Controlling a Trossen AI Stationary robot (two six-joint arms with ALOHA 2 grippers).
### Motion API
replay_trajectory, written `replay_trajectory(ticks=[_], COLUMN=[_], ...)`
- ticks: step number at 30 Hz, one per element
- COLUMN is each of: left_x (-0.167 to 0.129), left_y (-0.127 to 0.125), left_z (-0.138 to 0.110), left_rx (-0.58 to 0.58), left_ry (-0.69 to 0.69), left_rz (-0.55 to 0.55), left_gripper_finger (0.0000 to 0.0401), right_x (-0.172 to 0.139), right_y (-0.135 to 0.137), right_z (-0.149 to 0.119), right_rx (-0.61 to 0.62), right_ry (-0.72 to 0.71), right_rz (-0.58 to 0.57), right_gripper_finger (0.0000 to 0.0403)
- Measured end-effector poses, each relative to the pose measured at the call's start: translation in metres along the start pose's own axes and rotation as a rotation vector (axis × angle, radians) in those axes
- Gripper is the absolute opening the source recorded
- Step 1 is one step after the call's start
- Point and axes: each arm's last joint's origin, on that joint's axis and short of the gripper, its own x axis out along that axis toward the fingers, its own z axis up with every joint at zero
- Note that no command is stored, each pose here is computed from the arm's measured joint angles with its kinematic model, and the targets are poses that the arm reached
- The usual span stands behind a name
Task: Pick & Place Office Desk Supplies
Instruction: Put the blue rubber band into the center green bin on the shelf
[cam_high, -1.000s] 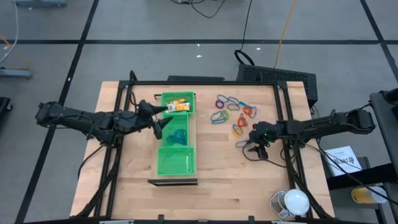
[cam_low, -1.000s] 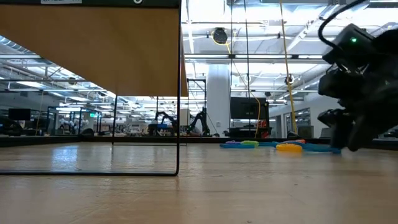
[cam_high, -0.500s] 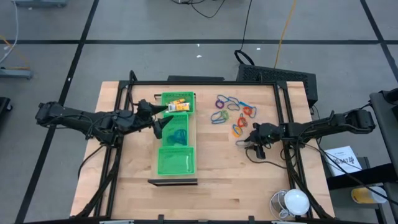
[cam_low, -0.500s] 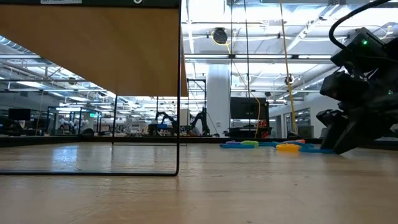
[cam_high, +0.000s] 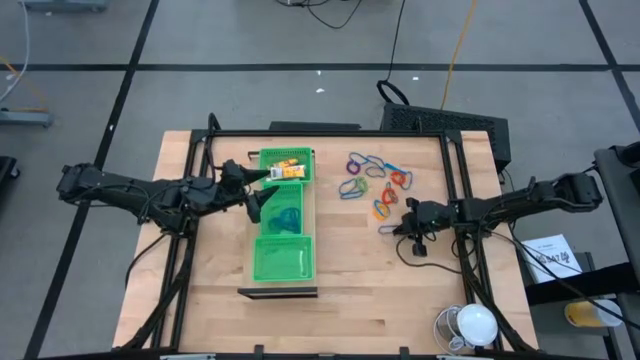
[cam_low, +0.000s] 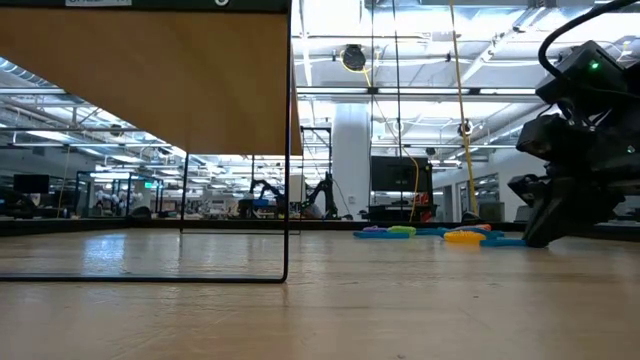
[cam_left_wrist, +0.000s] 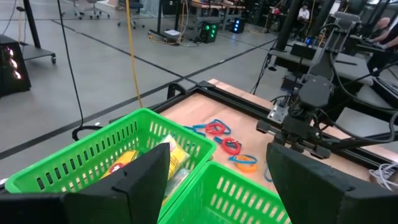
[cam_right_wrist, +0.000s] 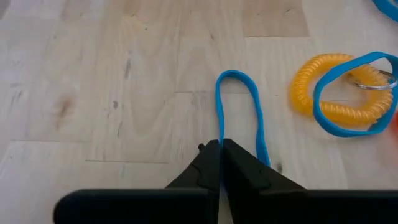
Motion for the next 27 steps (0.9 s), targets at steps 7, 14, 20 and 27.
replay_trajectory(ticks=[7,14,20,27], left_x=[0.000,0.000,0.010,0.038], left_y=[0.000,0.000,-0.008,-0.030], left_z=[0.000,0.001,0.003,0.001], left_rx=[0.003,-0.017,-0.026,0.068], left_ry=[0.000,-0.009,-0.060,-0.181], left_rz=[0.000,-0.003,-0.021,-0.201], left_gripper_finger=[0.0278,0.0278,0.0278,0.0278], right_x=[-0.003,-0.016,-0.028,-0.043], right_y=[0.004,0.005,0.005,0.007], right_z=[0.024,0.052,0.074,0.110], right_rx=[-0.023,-0.108,-0.159,-0.275], right_ry=[-0.268,-0.583,-0.759,-0.848], right_rz=[0.023,0.023,-0.004,-0.022], right_gripper_finger=[0.0001,0.0001,0.0001,0.0000])
